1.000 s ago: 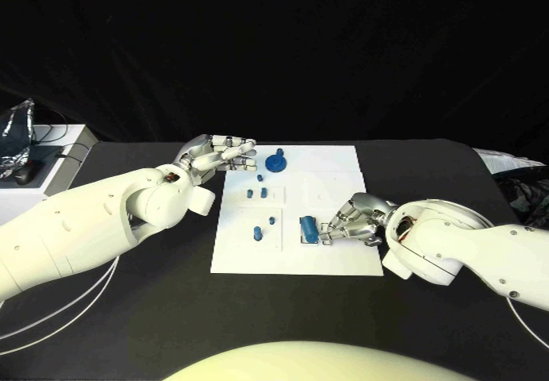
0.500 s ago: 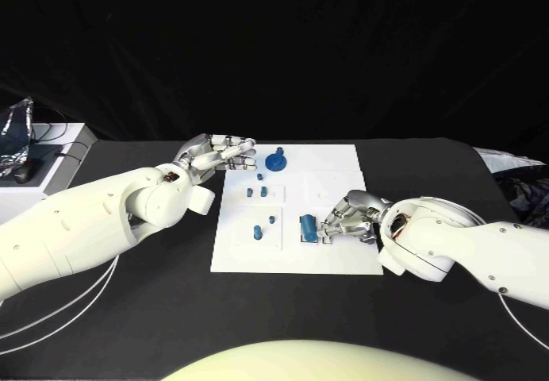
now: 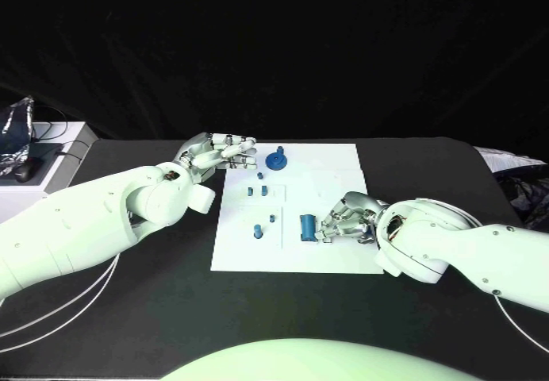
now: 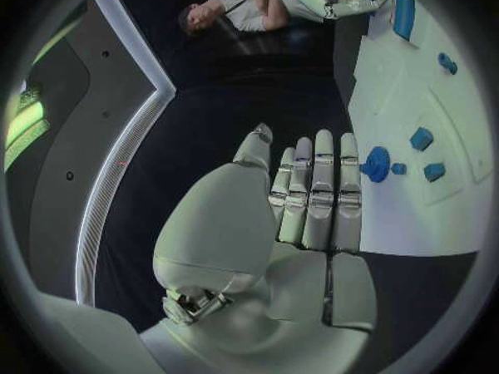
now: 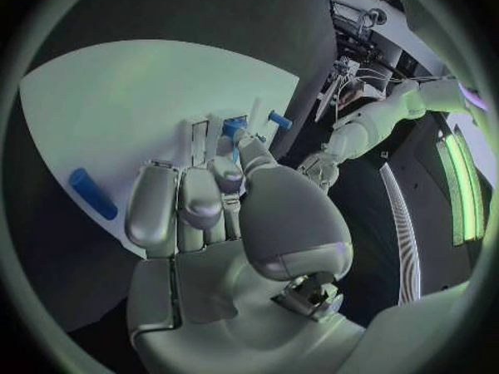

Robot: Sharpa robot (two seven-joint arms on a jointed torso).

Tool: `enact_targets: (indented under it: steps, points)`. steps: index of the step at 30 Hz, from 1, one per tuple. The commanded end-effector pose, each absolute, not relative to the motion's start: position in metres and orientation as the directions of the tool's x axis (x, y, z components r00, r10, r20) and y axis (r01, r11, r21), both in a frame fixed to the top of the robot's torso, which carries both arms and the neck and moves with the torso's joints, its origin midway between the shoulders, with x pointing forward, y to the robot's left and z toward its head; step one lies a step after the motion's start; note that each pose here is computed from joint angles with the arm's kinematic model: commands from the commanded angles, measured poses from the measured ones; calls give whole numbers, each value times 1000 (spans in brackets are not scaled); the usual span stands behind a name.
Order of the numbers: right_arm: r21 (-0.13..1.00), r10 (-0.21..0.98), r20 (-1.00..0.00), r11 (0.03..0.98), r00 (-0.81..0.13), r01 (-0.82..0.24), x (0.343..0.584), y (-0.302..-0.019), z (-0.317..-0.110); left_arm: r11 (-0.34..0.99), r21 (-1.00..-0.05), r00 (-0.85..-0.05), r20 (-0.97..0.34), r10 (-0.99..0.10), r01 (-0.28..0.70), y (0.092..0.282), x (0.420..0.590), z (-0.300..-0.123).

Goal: Assemble the parts on the task board

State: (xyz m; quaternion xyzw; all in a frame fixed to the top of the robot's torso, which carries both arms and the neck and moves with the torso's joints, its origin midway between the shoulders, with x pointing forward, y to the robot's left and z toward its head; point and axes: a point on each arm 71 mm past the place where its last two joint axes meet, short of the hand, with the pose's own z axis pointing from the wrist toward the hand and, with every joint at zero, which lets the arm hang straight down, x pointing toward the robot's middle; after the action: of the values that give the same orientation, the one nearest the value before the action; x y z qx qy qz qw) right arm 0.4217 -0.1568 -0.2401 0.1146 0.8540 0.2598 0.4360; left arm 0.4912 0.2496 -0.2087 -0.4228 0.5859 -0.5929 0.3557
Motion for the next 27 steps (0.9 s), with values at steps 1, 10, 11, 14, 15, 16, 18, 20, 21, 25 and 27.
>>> enact_targets:
  steps: [1,10,11,14,15,16,18,20,21,25,27]
  points:
    - [528,411,-705,849,-578,-40,422,-157,-240,-69,-995,-394,93,-914,-73,248,491,-208]
    - [540,414,-697,840,-585,-49,419,-154,-240,-69,-995,-395,93,-914,-75,249,491,-208]
    - [541,416,-697,840,-583,-48,419,-154,-240,-69,-995,-395,93,-914,-75,249,491,-208]
    - [548,435,-701,836,-565,-36,421,-157,-239,-69,-995,-395,93,-914,-74,249,491,-208]
    - [554,448,-700,832,-556,-27,422,-159,-239,-70,-995,-396,93,-914,-74,249,491,-208]
    - [562,463,-696,827,-548,-15,423,-162,-239,-70,-995,-396,94,-913,-73,248,491,-208]
    - [579,493,-686,815,-535,9,424,-168,-238,-71,-995,-397,94,-913,-72,248,491,-208]
    - [605,530,-663,795,-529,38,427,-175,-236,-73,-995,-398,95,-913,-72,248,491,-209]
    - [617,546,-646,785,-534,56,429,-180,-234,-74,-995,-398,96,-912,-71,248,491,-209]
    - [635,567,-581,765,-584,111,436,-200,-228,-76,-995,-396,98,-913,-70,249,491,-209]
    - [630,559,-572,768,-600,115,439,-211,-222,-75,-995,-394,97,-914,-71,250,490,-209]
